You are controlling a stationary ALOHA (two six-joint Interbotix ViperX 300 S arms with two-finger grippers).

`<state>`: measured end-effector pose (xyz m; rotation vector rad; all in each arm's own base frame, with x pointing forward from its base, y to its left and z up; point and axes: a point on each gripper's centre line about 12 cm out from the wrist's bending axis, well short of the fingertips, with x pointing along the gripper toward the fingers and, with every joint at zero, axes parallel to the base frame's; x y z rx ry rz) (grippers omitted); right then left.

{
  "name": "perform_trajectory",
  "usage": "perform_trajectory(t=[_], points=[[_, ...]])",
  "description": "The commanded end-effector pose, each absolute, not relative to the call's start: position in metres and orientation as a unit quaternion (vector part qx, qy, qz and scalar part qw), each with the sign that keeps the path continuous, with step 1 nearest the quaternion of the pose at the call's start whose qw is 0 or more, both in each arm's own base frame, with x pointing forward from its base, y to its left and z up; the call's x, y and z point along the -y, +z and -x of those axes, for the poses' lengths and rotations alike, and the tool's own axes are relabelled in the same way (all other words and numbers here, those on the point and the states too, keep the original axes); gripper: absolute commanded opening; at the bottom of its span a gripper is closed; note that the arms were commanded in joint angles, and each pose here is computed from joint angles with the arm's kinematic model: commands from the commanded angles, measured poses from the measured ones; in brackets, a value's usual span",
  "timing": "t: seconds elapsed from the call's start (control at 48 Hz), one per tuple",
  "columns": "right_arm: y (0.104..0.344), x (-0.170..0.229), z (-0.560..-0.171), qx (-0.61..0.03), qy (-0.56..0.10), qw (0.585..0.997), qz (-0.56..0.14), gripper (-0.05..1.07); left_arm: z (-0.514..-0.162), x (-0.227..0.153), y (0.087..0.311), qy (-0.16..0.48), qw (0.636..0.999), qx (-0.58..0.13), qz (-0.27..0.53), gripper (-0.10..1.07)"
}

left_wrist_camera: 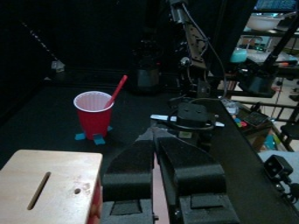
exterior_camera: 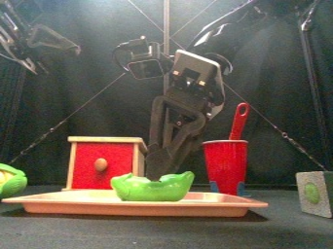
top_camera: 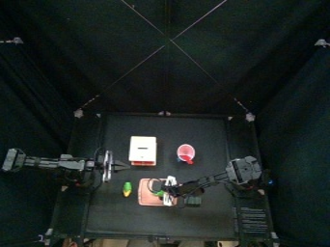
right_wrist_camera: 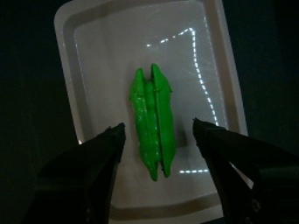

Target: Grab peas

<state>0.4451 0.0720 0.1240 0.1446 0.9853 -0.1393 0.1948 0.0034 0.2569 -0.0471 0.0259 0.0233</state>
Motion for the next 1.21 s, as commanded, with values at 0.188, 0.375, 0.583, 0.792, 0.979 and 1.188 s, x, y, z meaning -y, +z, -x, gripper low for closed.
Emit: perform_trajectory(t=[0.188,0.375,0.583,0.792,0.979,1.188], points=[[0.152,-0.072,-0.451,-0.441,-0.061,0.892,-0.076,0.94,-0.196,-0.004,0.261,0.013,1.000,-0.006,0.026,0.42],[0.148,-0.071,-0.452,-0.444,-0.062,0.891,-0.076,0.93,-0.196,-0.004,0.261,0.012,1.000,-0.006,0.024,0.42],[0.141,-0.072,-0.455,-0.449,-0.062,0.888,-0.075,0.93,-0.196,-0.004,0.261,0.014,1.000,-0.006,0.024,0.42],[0.132,-0.072,-0.457,-0.456,-0.063,0.885,-0.073,0.93,-0.196,-0.006,0.261,0.018,1.000,-0.007,0.024,0.42],[0.127,-0.071,-0.457,-0.462,-0.065,0.882,-0.072,0.93,-0.196,-0.006,0.260,0.018,1.000,-0.007,0.025,0.42],[0.123,-0.071,-0.457,-0.464,-0.065,0.881,-0.070,0.93,-0.196,-0.006,0.261,0.018,1.000,-0.006,0.025,0.42]])
